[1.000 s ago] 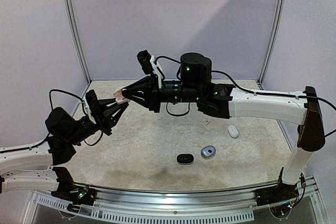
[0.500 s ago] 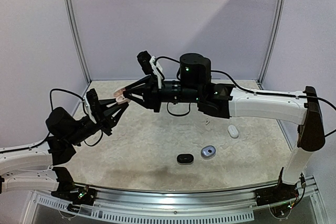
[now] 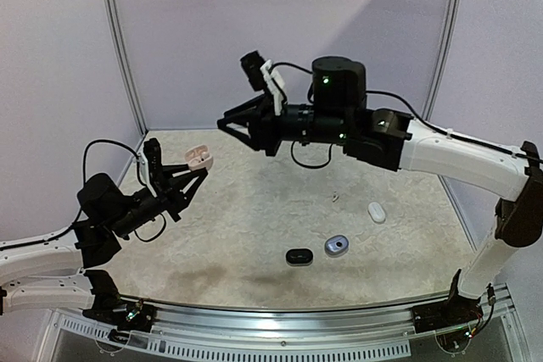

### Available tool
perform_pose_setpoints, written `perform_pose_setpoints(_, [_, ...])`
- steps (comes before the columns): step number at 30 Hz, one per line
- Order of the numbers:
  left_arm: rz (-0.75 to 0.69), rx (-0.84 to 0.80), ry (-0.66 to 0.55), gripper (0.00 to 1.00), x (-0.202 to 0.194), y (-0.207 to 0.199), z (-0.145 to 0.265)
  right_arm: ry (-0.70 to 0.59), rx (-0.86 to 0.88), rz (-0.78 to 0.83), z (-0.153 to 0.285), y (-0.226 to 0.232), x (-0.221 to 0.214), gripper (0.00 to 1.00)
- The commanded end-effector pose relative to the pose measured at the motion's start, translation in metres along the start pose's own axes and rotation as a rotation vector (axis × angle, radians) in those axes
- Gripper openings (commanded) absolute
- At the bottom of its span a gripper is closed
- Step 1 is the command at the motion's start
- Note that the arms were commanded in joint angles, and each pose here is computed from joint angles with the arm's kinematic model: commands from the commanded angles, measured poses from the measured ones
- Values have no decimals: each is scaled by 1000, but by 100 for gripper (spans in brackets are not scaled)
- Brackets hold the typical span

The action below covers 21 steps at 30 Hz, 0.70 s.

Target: Insert the wireless bluetooth earbuds into the charging case

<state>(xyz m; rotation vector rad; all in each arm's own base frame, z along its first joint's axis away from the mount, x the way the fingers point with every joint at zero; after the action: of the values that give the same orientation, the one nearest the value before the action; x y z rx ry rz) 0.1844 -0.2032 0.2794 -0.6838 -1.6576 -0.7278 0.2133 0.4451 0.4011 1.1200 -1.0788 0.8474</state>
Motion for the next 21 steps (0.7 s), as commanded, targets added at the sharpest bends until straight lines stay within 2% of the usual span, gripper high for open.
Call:
perform_pose_setpoints(1, [53, 20, 33, 0, -6, 1, 2, -74, -424, -100, 48, -53, 40, 31])
perform_pose_setpoints(4, [53, 20, 41, 0, -9, 0, 3, 15, -826, -193, 84, -114, 16, 32])
perform_pose_setpoints(7, [46, 22, 43, 0, -10, 0, 4, 141, -1064, -342, 118, -161, -20, 36])
perform_pose_setpoints(11, [43, 21, 48, 0, -12, 0, 5, 331, -1173, -541, 131, -207, -84, 43])
perform_pose_setpoints(18, [35, 17, 48, 0, -13, -1, 8, 641, -1265, -632, 128, -264, -171, 50])
perform_pose_setpoints(21, [29, 19, 44, 0, -13, -1, 10, 728, -1280, -691, 131, -287, -203, 52])
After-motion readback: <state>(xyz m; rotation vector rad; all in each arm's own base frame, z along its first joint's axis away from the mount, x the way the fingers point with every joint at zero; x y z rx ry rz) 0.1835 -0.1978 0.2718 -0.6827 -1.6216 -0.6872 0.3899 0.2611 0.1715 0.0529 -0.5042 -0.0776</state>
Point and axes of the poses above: each gripper's point midway between its finger pads, its own z axis back along the fingers, its own y axis along the line the jaws close on, x = y × z, the point moved 5 cm from there along z, back along the fingers, and after that the axes turned 9 degrees about -z, right-handed, at the moved point
